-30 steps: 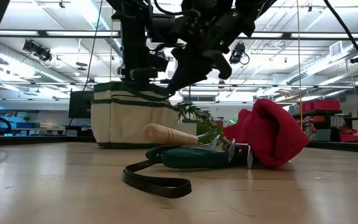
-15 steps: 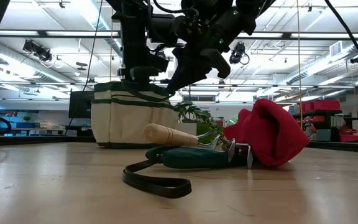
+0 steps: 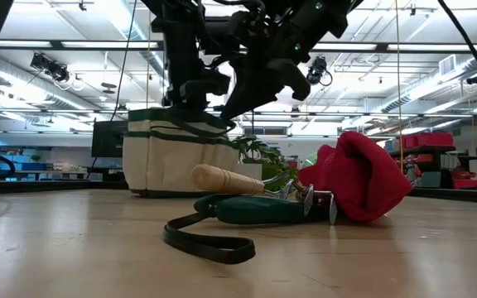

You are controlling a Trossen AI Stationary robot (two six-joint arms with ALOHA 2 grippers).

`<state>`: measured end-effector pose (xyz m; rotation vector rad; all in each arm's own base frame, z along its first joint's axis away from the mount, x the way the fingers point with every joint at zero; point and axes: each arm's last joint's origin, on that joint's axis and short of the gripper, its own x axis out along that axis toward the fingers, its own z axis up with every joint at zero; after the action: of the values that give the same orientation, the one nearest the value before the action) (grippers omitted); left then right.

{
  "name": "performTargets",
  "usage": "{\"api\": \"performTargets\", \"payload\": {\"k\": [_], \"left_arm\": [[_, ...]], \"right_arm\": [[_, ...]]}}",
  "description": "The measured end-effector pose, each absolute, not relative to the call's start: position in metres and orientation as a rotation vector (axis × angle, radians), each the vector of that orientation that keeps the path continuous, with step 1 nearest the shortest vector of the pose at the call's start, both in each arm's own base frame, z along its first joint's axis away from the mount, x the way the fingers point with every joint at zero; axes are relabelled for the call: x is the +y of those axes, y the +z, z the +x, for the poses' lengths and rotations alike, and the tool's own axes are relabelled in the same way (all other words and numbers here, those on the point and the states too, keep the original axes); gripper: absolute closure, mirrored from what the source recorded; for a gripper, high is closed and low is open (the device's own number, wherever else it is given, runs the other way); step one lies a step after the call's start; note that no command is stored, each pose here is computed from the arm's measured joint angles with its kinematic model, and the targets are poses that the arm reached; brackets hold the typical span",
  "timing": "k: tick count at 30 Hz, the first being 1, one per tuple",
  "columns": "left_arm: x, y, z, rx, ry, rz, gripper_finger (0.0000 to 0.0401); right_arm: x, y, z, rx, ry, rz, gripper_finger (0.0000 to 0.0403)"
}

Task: Pick & Place Garden tools in Gardening bag
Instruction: Prepare the white gardening bag

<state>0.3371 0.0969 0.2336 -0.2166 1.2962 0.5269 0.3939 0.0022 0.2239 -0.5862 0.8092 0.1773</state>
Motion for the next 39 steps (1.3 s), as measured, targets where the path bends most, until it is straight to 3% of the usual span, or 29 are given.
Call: {"api": "performTargets", "payload": {"k": [14,23,39], "left_arm": [[0.101,0.191,0.351,1.423,0.482,-0.251,0.0275],[0.102,0.189,0.351,1.438,0.491,-0.203,0.0267],[0.100,0.189,0.344,1.503,0.558,-0.156,0.0079]], "right_arm": [[0.009,0.223,0.392,0.837,0.161,-0.608,0.0403],[0.009,0.222,0.391,0.844,0.170,-0.610,0.0403],[0.009,0.222,0.391,0.846,0.172,-0.613,0.0403]]}}
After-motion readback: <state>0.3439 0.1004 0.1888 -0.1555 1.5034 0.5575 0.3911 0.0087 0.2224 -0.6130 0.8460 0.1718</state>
